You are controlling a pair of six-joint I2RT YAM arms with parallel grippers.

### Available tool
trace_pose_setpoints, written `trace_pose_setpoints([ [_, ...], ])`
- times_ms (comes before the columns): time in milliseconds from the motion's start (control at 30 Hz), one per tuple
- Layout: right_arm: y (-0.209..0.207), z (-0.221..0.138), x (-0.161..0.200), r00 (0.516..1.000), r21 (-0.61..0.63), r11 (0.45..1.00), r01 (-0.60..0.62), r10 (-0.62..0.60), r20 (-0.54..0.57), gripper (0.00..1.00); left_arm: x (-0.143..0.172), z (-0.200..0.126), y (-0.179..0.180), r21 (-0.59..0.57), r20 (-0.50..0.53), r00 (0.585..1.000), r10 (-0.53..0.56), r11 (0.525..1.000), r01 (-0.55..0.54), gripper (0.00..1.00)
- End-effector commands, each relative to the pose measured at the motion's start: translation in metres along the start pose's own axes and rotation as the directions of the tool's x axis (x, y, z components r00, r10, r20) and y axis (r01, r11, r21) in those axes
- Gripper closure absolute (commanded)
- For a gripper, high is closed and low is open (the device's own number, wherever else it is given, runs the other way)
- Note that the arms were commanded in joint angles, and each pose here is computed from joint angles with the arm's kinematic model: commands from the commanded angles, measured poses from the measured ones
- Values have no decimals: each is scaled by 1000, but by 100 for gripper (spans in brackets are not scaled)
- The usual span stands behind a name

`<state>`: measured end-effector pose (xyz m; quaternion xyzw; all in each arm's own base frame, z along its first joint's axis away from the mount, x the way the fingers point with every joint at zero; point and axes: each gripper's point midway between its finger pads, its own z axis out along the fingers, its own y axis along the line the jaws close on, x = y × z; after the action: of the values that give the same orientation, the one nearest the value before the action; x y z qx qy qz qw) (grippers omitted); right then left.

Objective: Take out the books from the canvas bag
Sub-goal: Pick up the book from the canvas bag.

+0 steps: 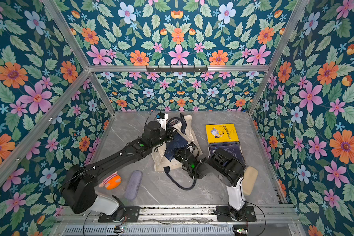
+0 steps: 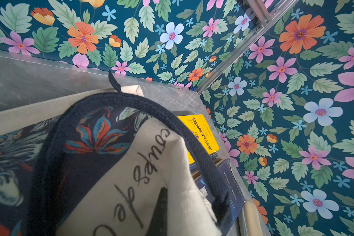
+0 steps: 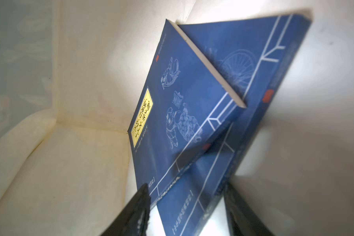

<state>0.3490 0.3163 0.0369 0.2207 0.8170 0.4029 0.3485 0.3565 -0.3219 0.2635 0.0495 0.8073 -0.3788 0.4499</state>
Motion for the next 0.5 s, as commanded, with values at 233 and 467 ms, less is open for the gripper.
trace_pose_setpoints([
  [233, -15, 2, -4, 996, 59, 996, 65, -69, 63, 57, -13, -2, -14, 55, 44, 999, -8, 998, 6, 100],
  [467, 3, 11, -13, 994, -44, 996, 77, -73, 86, 69, -11, 0, -13, 56, 38, 999, -10, 998, 7, 100],
])
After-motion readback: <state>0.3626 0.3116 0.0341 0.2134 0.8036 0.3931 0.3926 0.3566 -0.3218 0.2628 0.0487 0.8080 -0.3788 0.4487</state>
